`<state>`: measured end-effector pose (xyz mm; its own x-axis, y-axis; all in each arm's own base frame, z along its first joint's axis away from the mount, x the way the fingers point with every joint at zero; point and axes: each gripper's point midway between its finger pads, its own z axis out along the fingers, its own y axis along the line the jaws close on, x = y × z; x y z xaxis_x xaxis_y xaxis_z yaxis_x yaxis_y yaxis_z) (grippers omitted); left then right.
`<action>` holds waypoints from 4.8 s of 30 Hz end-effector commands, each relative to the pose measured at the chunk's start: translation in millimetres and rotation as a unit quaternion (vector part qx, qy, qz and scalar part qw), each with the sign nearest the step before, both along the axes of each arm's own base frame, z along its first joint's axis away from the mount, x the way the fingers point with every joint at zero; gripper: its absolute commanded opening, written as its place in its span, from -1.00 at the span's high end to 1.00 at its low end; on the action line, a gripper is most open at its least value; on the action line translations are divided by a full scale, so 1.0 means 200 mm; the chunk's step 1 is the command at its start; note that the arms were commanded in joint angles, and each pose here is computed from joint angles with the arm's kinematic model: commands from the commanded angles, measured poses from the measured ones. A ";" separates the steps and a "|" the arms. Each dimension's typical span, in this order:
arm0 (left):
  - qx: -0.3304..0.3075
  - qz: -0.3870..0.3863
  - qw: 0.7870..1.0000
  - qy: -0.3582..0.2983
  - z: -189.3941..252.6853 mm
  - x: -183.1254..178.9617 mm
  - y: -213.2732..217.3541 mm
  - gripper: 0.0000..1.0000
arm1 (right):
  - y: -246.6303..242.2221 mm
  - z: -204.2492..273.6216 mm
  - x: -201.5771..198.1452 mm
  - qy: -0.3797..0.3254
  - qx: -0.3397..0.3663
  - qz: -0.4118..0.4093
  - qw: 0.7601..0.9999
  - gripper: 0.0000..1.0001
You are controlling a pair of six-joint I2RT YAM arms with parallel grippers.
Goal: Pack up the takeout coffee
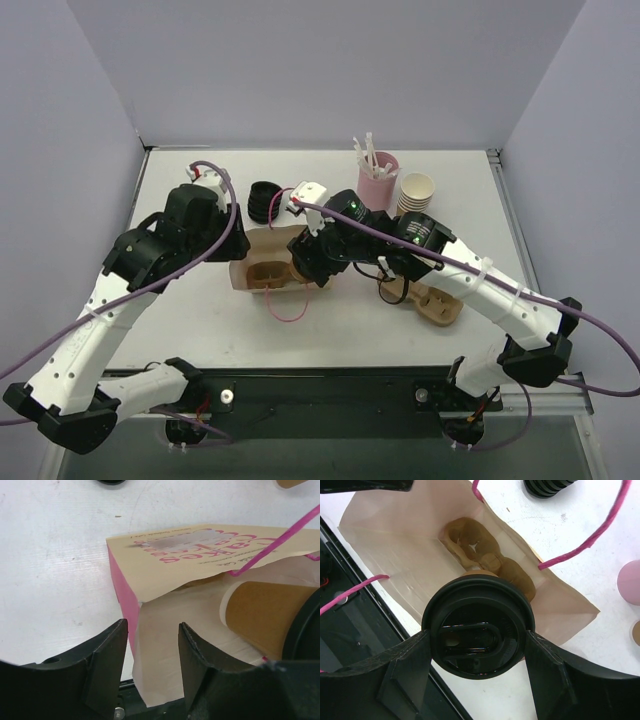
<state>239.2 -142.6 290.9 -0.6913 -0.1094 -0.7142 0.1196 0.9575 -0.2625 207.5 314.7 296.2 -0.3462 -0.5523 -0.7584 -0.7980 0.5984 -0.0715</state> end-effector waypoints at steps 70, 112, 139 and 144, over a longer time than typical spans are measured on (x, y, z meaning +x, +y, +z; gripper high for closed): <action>-0.073 -0.088 0.992 0.049 -0.28 -0.26 -0.08 0.02 | 0.03 -0.49 -0.06 -0.069 -0.089 0.041 0.993 0.06; -0.072 -0.160 0.984 -0.008 -0.26 -0.28 -0.11 1.00 | 0.08 -0.85 0.15 -0.118 -0.218 0.087 0.965 0.11; -0.072 -0.151 0.986 -0.005 -0.32 -0.27 -0.10 1.00 | 0.06 -0.57 0.14 -0.152 -0.172 0.084 0.970 0.11; -0.062 -0.133 0.989 -0.017 -0.35 -0.27 -0.06 1.00 | 0.07 -0.44 0.15 -0.181 -0.165 0.095 0.965 0.11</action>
<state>176.9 -156.8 209.5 -0.7360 0.0140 -0.6768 0.3662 0.8491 -0.3806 231.7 331.4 155.1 -0.0234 -0.8475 -0.5303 -0.8239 0.3168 -0.4698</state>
